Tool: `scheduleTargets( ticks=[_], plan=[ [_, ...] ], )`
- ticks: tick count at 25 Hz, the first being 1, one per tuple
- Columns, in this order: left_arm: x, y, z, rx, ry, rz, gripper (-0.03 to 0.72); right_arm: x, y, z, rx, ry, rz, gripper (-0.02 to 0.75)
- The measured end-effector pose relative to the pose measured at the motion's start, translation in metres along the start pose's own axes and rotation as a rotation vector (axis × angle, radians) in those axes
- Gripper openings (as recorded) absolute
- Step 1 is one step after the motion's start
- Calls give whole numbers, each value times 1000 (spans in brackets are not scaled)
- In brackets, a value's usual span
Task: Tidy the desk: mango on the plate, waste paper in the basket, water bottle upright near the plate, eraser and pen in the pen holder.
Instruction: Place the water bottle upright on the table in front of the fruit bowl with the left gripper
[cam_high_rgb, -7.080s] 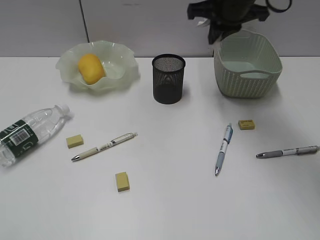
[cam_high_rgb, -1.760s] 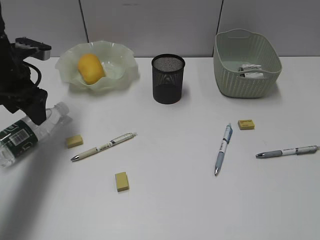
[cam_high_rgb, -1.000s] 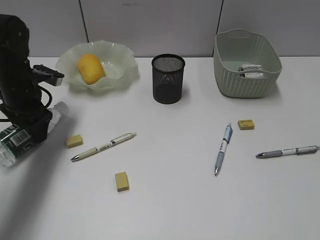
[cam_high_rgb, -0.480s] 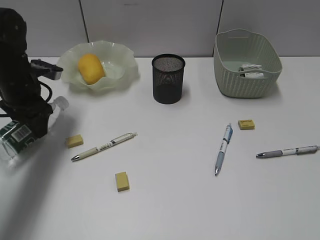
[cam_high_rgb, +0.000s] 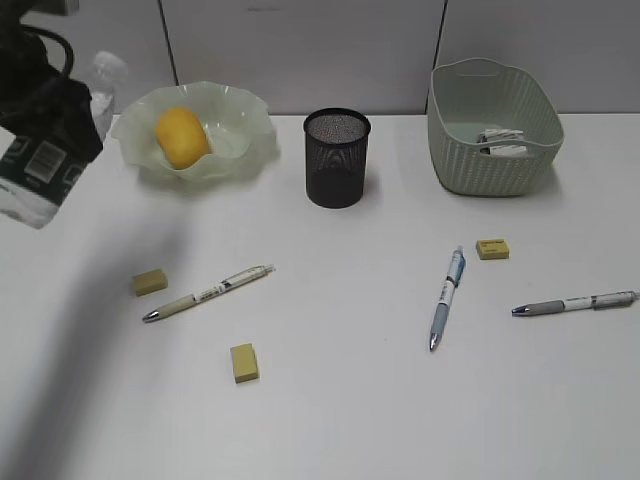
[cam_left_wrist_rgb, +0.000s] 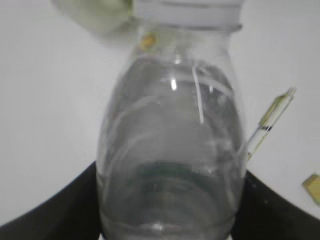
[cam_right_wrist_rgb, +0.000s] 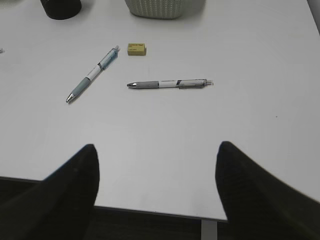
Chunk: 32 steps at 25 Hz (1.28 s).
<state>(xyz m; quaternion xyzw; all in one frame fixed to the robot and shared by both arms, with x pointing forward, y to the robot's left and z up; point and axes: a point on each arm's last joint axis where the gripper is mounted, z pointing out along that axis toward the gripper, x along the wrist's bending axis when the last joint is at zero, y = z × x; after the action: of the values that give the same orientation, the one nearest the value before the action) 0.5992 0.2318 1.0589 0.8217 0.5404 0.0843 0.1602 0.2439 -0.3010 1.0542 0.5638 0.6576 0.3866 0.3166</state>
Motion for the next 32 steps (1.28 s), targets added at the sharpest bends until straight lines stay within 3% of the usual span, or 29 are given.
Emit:
scheduleTargets(
  ticks=[7, 13, 20, 26, 32],
  plan=[
    [-18, -36, -49, -385, 26, -75, 508, 0, 0, 0, 0, 1, 0, 570],
    [-19, -71, -44, -665, 85, -202, 508, 0, 0, 0, 0, 1, 0, 569],
    [-8, -89, -20, -820, 167, -355, 508, 0, 0, 0, 0, 1, 0, 569],
    [3, -79, 6, -903, 258, -397, 508, 0, 0, 0, 0, 1, 0, 569],
    [-6, -68, 60, -907, 277, -391, 508, 0, 0, 0, 0, 1, 0, 569]
  ],
)
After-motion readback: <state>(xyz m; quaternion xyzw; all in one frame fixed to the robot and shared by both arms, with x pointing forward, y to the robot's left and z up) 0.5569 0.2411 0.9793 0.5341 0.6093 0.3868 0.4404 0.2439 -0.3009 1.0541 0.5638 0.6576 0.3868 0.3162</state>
